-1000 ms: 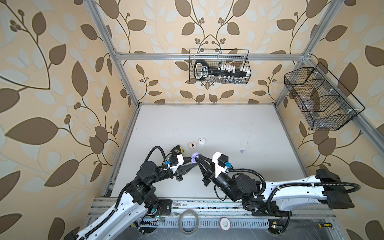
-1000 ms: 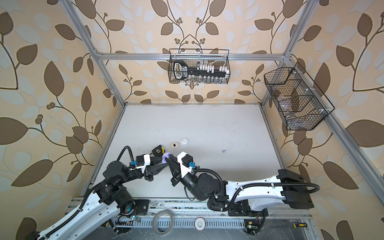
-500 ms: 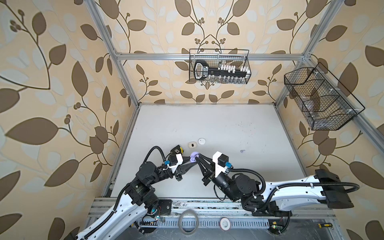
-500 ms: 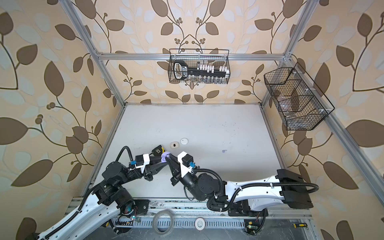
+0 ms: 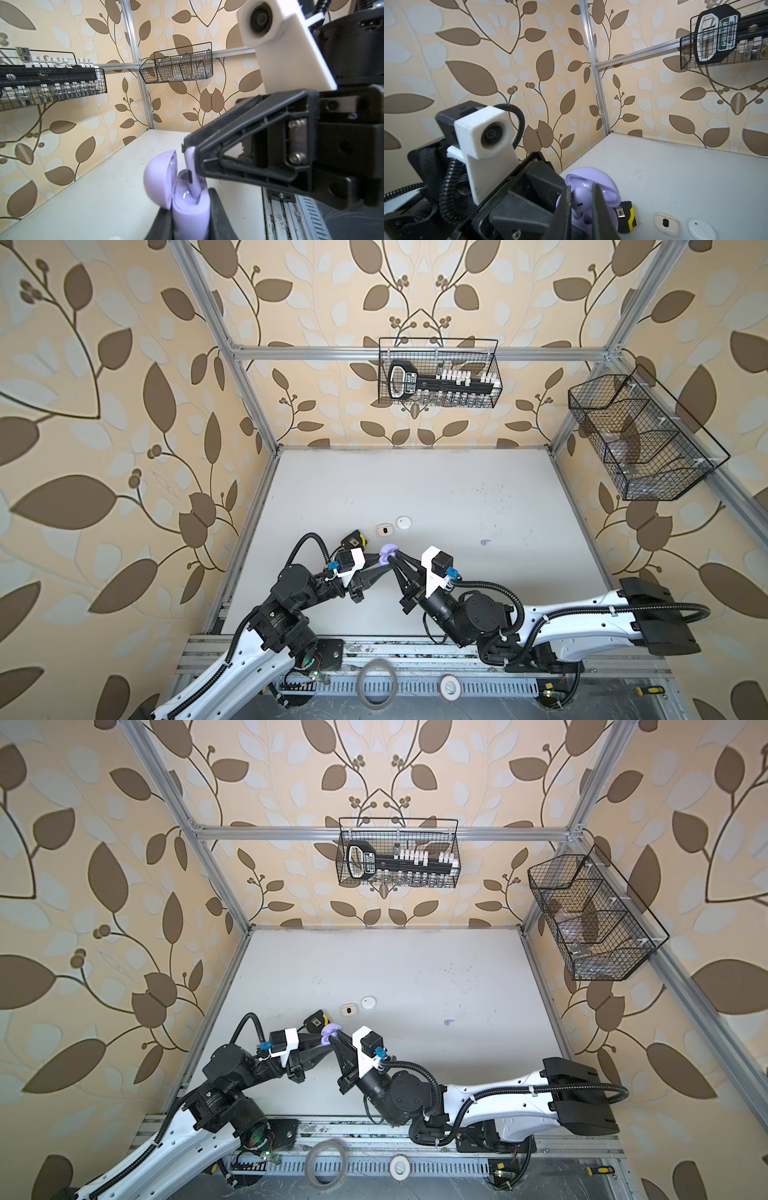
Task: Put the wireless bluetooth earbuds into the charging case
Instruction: 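Lower the earbud into the case slot with the right gripper, then open the right gripper and raise it away from the case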
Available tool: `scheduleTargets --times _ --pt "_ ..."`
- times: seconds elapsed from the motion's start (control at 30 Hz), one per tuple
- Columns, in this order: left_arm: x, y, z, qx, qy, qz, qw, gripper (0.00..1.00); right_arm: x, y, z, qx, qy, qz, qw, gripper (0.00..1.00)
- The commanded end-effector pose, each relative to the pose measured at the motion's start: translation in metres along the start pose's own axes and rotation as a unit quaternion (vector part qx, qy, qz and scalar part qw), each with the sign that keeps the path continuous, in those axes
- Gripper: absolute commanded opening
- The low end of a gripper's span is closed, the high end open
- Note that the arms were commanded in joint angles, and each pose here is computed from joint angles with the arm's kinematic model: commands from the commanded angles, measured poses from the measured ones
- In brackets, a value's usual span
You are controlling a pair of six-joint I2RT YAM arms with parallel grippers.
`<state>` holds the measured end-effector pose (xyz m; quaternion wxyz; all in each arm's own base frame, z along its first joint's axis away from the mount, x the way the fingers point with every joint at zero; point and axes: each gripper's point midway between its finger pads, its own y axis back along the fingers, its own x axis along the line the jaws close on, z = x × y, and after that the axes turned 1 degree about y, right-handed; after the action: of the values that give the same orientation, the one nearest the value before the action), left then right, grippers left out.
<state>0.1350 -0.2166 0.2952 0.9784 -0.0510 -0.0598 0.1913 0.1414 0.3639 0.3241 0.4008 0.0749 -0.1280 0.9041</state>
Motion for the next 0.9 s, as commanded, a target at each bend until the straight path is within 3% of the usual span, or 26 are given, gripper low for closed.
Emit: scheduleTargets --times 0.0,0.3,0.37,0.67,0.8,0.87 --pt "0.002 0.003 0.032 -0.045 -0.022 0.011 0.999 0.00 0.009 0.005 -0.010 0.010 -0.001 0.017 1.000 0.14" --pt "0.001 0.002 0.032 -0.044 -0.021 0.005 0.999 0.00 0.017 0.010 -0.008 0.010 0.006 0.032 0.999 0.48" --pt "0.001 0.002 0.031 -0.043 -0.021 0.007 0.999 0.00 0.015 0.013 -0.001 0.007 0.006 0.031 0.999 0.50" --pt "0.002 0.001 0.028 -0.037 -0.021 0.008 0.999 0.00 -0.011 0.034 0.028 0.006 -0.013 0.021 1.000 0.32" --pt "0.002 0.000 0.028 -0.036 -0.022 0.005 0.999 0.00 -0.030 0.036 0.026 0.014 -0.034 0.006 0.999 0.10" --pt "0.001 0.000 0.029 -0.038 -0.022 0.003 0.999 0.00 -0.038 0.031 0.018 0.026 -0.043 -0.003 0.999 0.04"
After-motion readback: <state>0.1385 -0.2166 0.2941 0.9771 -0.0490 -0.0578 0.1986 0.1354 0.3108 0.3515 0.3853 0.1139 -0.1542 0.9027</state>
